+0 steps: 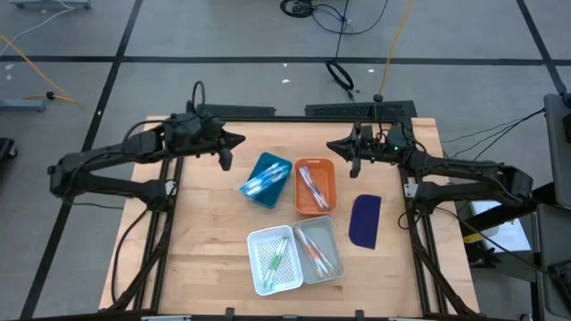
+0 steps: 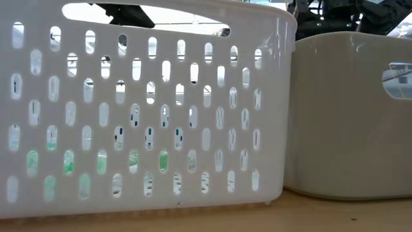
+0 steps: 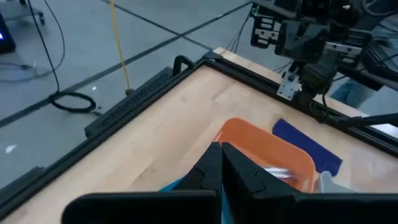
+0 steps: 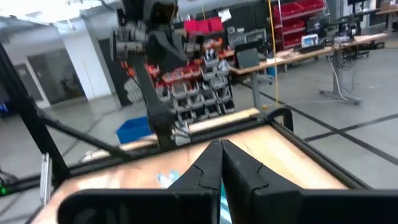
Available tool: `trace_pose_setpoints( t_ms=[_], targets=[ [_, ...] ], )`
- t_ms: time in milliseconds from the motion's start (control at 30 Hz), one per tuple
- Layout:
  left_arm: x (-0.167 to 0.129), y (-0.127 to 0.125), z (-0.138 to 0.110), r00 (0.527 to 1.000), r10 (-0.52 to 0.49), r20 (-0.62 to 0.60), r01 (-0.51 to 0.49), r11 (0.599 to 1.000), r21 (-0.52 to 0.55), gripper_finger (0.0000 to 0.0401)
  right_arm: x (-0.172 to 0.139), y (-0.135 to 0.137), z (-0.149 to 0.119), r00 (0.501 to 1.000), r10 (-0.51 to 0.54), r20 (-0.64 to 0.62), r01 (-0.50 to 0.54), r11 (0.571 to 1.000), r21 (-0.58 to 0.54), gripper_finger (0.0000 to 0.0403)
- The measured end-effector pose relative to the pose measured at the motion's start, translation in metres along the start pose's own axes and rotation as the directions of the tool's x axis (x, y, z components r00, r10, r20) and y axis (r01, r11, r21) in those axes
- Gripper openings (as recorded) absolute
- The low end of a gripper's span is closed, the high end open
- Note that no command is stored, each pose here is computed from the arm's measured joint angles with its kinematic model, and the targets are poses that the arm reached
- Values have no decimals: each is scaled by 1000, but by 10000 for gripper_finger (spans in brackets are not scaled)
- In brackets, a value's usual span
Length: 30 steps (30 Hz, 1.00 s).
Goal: Pick & Place Toothbrushes
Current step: Return to Home Position
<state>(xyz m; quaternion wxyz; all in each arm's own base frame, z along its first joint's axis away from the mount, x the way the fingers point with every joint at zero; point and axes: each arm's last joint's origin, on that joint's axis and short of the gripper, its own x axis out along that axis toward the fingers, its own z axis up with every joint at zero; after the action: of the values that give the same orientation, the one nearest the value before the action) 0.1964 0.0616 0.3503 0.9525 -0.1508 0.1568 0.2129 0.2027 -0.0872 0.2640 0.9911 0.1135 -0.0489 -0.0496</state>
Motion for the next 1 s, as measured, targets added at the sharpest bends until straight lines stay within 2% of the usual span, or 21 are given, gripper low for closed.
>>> trace_pose_setpoints(
  t_ms=[167,367,600,800,1000],
  targets=[
    [-12,0,-5,999,-25,46,23,999,39,2,-8,3,2,999,-25,-34,23,999,-48,1],
    [-31,2,-14,993,-51,103,46,998,46,1,-25,11,13,997,-70,-18,68,991,-111,0],
    [-38,5,-34,973,-97,208,92,995,35,1,-45,18,19,992,-119,-31,115,987,-111,0],
    [-44,10,-47,968,-94,233,89,996,30,2,-56,21,19,986,-154,-56,148,983,-108,0],
    [-60,14,-55,962,-129,242,111,990,87,2,-69,26,21,982,-176,-63,168,978,-122,0]
  ],
)
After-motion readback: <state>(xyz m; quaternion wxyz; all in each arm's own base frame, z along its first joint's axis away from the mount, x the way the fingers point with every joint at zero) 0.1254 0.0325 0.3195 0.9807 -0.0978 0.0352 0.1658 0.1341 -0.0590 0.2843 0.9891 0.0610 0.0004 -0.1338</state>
